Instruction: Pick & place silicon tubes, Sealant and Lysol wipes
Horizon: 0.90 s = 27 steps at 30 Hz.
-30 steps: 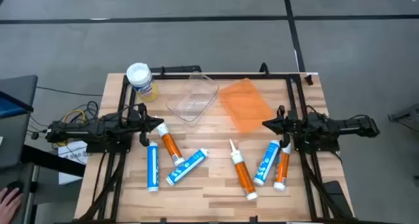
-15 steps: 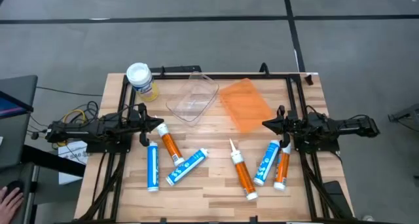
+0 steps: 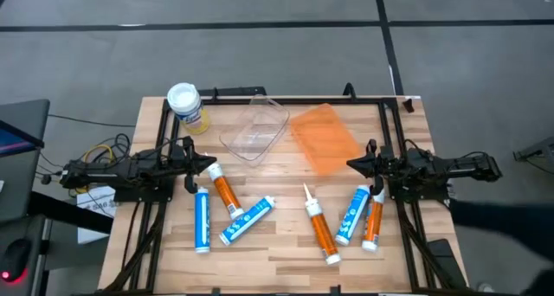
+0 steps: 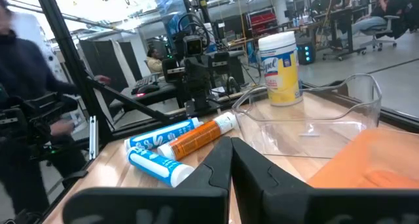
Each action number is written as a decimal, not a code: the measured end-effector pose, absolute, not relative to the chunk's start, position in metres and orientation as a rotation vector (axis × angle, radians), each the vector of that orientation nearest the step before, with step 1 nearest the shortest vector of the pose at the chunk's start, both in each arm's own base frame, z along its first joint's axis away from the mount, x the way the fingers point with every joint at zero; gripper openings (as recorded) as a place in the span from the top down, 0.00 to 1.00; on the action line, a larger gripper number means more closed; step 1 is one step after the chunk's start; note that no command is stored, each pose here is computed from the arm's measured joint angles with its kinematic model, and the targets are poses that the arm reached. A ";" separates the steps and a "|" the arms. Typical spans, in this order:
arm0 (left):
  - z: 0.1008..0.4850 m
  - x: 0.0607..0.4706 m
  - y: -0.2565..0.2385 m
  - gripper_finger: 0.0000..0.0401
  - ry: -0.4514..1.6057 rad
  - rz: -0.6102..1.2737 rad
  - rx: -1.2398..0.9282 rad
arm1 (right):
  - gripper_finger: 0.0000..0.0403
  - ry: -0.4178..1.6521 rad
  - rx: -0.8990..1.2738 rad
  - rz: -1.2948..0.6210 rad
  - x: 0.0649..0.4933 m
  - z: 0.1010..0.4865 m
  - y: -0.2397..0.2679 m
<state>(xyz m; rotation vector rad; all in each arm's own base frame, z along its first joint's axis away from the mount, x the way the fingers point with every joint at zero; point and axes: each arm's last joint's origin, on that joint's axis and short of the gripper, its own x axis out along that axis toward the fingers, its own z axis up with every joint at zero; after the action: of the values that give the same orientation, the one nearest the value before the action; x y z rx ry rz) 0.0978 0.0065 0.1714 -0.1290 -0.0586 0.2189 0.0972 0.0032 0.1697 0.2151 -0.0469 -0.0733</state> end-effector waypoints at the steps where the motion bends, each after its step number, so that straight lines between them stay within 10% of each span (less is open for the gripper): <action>1: 0.171 0.098 0.006 1.00 -0.059 0.219 -0.129 | 1.00 -0.046 0.215 -0.073 0.097 0.170 0.003; 27: 0.171 0.098 0.007 1.00 -0.058 0.220 -0.121 | 1.00 -0.047 0.215 -0.073 0.097 0.170 0.003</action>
<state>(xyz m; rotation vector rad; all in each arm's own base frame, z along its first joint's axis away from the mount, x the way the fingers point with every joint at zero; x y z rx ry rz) 0.0978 0.0065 0.1715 -0.1206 -0.0582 0.2198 0.0972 0.0033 0.1697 0.2153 -0.0468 -0.0727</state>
